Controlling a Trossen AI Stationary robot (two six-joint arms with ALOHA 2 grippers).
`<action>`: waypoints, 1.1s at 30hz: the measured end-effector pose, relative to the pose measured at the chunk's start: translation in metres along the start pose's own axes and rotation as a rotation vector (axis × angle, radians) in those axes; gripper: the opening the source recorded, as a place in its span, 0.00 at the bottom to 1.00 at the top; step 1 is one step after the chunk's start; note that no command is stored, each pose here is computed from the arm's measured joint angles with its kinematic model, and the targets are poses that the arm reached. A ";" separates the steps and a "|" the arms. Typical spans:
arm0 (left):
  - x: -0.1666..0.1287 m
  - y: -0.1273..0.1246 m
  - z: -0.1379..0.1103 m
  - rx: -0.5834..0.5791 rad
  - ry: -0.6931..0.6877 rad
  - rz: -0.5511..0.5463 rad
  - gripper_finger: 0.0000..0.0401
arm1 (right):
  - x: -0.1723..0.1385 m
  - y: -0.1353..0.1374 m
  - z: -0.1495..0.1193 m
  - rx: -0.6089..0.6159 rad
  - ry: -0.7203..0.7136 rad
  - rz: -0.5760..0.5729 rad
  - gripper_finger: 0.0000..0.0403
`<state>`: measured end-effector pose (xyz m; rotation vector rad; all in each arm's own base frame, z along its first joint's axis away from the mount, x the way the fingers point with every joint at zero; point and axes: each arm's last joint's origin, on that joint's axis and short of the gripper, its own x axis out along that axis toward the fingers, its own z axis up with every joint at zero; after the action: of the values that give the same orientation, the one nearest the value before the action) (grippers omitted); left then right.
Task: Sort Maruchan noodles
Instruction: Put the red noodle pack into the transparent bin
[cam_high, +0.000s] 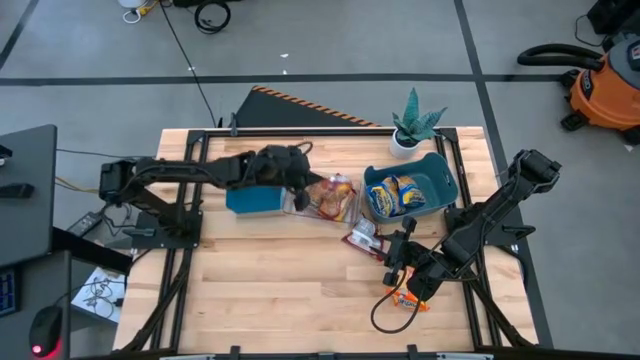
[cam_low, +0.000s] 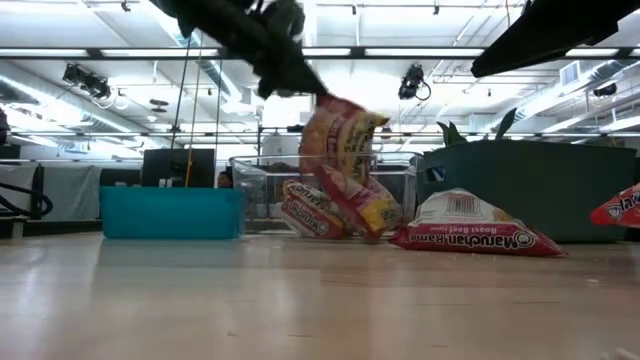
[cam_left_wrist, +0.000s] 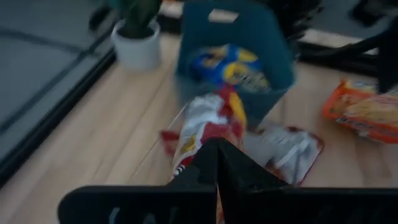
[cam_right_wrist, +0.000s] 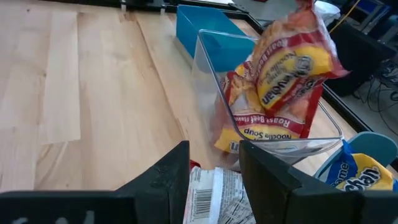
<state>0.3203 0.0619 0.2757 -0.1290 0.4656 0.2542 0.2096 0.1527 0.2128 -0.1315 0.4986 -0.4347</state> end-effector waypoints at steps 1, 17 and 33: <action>0.000 0.006 -0.002 -0.032 0.027 0.003 0.00 | 0.000 0.000 0.000 0.000 0.000 0.000 0.36; 0.004 0.051 -0.036 -0.190 0.356 0.109 0.02 | -0.001 0.002 0.000 0.043 0.001 0.022 0.36; -0.015 0.034 0.008 0.008 0.389 0.090 0.41 | -0.003 0.005 0.000 0.082 0.004 0.056 0.36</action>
<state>0.3010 0.0931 0.2874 -0.1507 0.8604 0.3164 0.2091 0.1582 0.2135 -0.0371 0.4867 -0.4004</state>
